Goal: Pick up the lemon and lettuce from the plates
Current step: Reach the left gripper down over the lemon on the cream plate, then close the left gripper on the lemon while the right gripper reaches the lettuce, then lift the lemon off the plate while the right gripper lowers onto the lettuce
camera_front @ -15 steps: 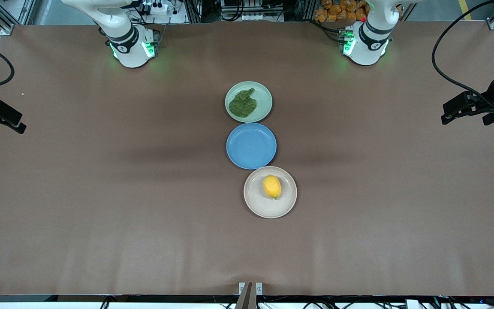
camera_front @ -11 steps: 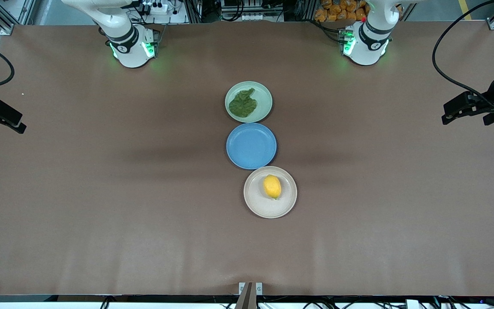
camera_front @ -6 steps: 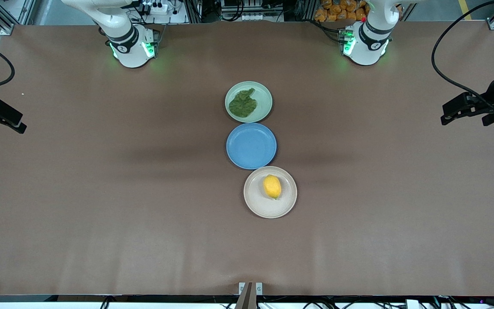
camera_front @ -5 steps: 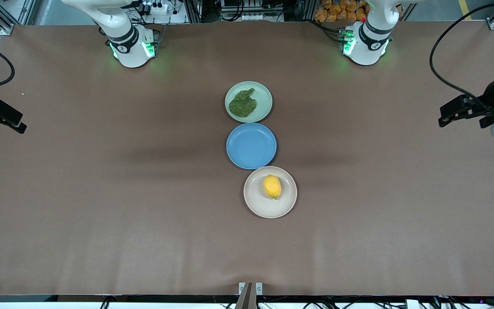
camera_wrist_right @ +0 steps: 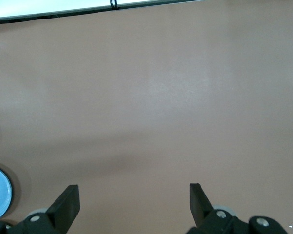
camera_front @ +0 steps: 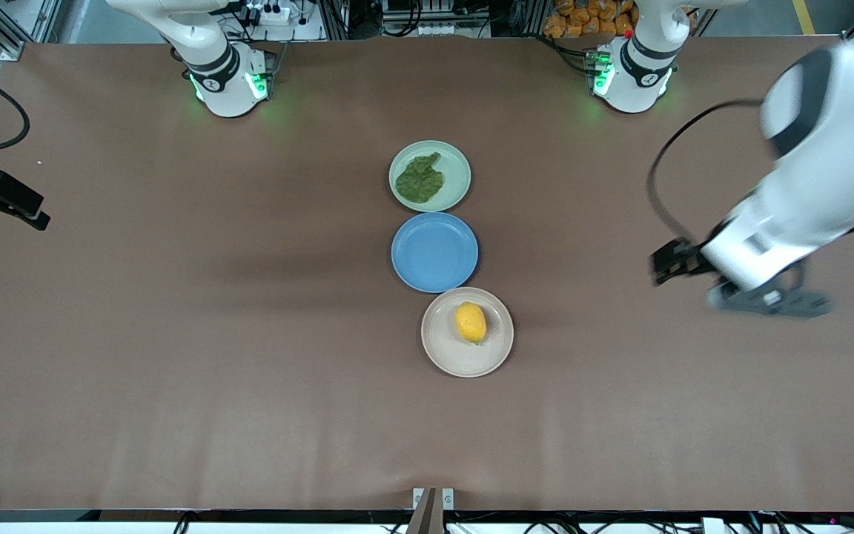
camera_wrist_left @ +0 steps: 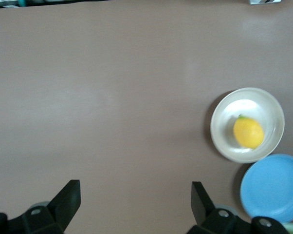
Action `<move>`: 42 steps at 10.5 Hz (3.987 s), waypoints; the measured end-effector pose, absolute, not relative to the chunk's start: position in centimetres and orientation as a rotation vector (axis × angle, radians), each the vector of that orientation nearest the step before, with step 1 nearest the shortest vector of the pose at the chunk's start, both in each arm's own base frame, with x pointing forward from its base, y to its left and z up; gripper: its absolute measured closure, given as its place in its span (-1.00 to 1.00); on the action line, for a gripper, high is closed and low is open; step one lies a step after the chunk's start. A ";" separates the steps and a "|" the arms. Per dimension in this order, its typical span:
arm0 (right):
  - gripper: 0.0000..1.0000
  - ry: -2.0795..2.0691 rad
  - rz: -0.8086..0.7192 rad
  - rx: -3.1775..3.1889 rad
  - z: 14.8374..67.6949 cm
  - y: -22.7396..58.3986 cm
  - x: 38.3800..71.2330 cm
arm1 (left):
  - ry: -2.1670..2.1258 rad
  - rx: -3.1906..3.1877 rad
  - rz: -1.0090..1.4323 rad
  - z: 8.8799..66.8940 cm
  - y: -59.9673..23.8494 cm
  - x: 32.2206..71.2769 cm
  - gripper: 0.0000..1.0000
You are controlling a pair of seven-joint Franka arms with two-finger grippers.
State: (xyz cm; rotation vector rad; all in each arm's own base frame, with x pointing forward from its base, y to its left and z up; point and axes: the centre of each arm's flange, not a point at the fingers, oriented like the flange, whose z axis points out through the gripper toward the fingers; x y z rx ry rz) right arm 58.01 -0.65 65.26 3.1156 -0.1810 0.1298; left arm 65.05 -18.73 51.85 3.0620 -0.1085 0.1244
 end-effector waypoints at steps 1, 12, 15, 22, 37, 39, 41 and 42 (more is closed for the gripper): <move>-1.00 -0.167 0.128 3.118 65.2 -0.1 58.0 | -0.016 3.026 0.121 49.3 -21.7 65.6 -1.00; -1.00 -0.419 -0.015 3.113 57.0 14.4 57.2 | -0.019 2.974 0.064 29.9 -40.3 62.4 -1.00; -1.00 -0.501 -0.076 3.094 53.1 18.7 56.7 | -0.010 2.961 0.093 27.8 -40.4 62.8 -1.00; -1.00 -0.716 -0.085 3.085 41.4 28.5 53.1 | -0.054 2.984 0.052 20.9 -42.5 61.0 -1.00; -1.00 -0.967 -0.160 2.973 26.6 47.6 39.1 | -0.042 3.125 0.182 42.5 -32.7 64.7 -0.30; -1.00 -0.960 -0.173 2.979 26.2 48.9 37.4 | -0.093 3.199 -0.002 44.0 -22.8 66.0 -0.30; -1.00 -0.942 -0.137 3.009 25.1 49.8 34.9 | -0.132 3.206 -0.184 37.5 -12.6 67.8 -0.30; -1.00 -0.937 -0.108 3.015 24.3 50.0 33.4 | -0.107 3.192 -0.229 32.3 -9.0 68.3 -0.30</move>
